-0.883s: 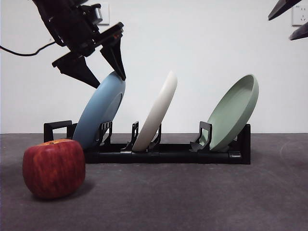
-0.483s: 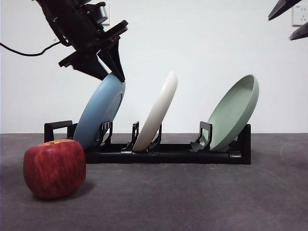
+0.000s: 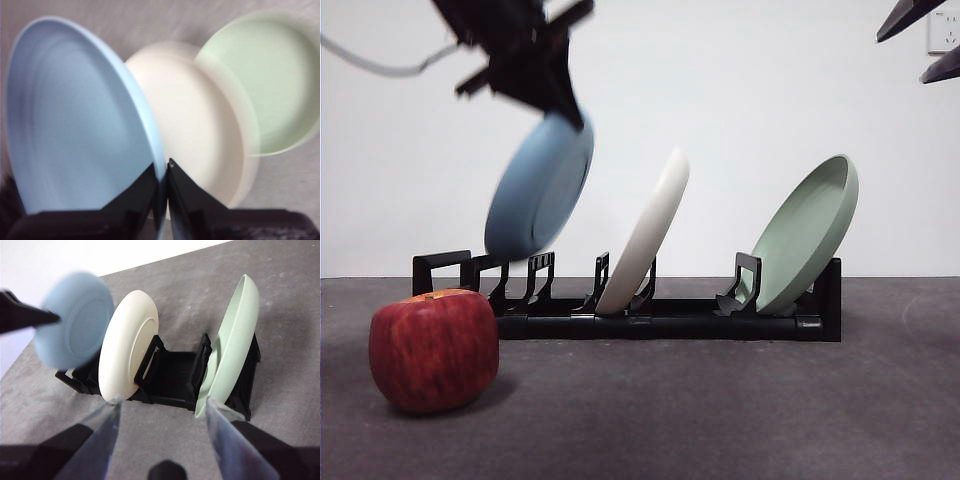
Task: Take the blue plate from the plate rack,put the plate on the table,take the apple from the table,put the apple in the plate
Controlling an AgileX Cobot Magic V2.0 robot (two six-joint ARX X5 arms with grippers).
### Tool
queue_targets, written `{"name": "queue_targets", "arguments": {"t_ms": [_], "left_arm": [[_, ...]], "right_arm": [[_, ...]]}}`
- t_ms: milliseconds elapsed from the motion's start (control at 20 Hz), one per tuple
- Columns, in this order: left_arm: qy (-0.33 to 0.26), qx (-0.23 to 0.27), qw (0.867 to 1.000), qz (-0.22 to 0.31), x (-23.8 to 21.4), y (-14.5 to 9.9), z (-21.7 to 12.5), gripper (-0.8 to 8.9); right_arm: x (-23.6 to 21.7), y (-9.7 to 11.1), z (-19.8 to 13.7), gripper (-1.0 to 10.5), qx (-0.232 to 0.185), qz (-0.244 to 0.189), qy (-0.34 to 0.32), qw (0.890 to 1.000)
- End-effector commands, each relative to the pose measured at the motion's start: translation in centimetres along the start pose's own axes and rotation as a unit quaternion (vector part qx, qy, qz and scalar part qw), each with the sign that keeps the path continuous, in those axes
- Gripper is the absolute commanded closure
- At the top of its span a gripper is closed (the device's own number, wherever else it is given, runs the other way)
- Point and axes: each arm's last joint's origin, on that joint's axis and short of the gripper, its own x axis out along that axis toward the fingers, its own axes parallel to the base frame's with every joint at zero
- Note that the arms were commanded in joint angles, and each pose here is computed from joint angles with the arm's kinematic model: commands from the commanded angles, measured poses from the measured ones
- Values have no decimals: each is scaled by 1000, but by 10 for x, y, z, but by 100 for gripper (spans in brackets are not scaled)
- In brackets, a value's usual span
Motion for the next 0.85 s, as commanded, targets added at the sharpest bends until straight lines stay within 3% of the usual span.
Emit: {"name": "queue_targets", "arguments": {"t_ms": [50,300,550,850], "left_arm": [[-18,52,998,-5,-32,-19,17,821],[-14,109,994,-27,-77,-54,26,821],[-3,180,981,-65,-142,-108,-4,821],[10,227,973,31,-175,-156,-39,821]], "right_arm": [[0,1,2,662,-6,-1,-3,1000],[0,1,2,662,-6,-1,-3,1000],[0,-1,2,662,-5,-31,-9,999],[-1,-2,2,662,-5,-41,-12,999]]}}
